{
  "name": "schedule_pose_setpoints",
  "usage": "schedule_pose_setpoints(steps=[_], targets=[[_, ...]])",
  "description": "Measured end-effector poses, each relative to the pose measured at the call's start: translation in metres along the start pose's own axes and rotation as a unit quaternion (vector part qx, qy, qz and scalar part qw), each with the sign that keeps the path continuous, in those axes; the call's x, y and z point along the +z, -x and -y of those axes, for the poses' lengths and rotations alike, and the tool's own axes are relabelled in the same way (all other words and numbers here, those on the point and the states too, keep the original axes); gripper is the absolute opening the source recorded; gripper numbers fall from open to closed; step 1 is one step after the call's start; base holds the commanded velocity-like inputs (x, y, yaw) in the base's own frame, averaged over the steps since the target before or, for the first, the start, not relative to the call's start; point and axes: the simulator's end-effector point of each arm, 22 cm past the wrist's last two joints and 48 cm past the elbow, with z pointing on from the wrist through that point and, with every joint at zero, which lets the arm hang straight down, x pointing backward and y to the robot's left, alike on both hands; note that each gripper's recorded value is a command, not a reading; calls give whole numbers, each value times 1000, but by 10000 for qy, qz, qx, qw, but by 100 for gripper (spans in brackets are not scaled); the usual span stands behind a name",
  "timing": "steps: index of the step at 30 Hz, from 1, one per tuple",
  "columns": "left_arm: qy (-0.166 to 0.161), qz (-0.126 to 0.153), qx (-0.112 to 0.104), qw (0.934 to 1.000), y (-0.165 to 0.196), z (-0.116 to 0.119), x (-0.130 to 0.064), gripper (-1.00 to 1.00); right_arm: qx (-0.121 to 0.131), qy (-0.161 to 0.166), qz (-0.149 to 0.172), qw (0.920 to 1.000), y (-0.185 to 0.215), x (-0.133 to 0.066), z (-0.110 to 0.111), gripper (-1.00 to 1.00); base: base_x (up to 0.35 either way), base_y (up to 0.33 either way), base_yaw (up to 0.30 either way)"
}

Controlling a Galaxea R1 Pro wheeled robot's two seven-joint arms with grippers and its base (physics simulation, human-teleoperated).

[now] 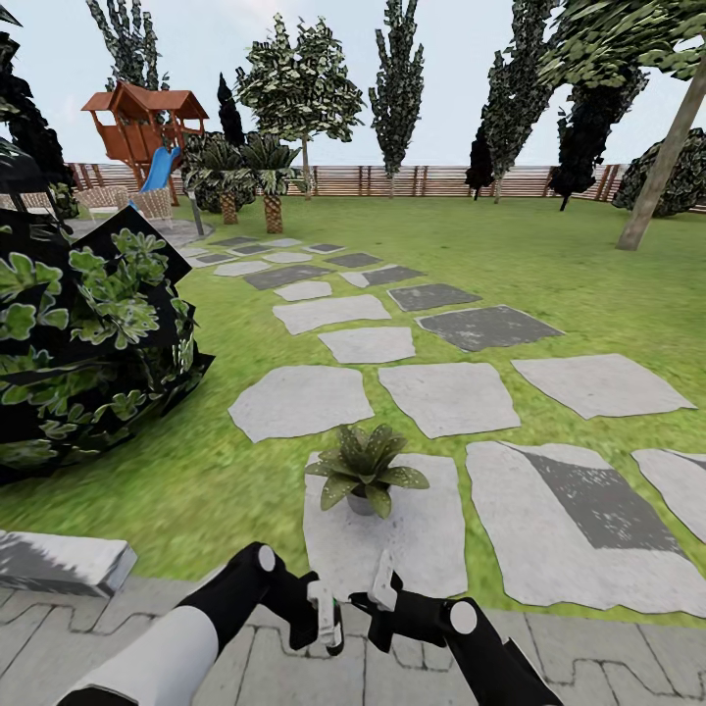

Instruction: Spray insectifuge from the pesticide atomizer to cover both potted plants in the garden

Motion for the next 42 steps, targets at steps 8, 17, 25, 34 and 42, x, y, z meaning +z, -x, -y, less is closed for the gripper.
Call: schedule_pose_setpoints(steps=[8,17,25,34,42], targets=[[43,69,19,10000,6,-3,-2,-100,-3,-2,-3,10000,0,0,0,-100,0,0,0],[-1,182,60,9998,21,1,3,-100,-4,-11,-8,10000,-1,-1,1,-100,0,0,0],[-16,216,79,9997,27,3,5,-100,1,-8,-11,10000,-1,-1,1,-100,0,0,0],[-40,258,107,9996,34,5,8,-100,1,-8,-11,10000,-1,-1,1,-100,0,0,0],[-26,207,65,9998,26,3,6,-100,0,-8,-15,10000,-2,-1,1,-100,0,0,0]])
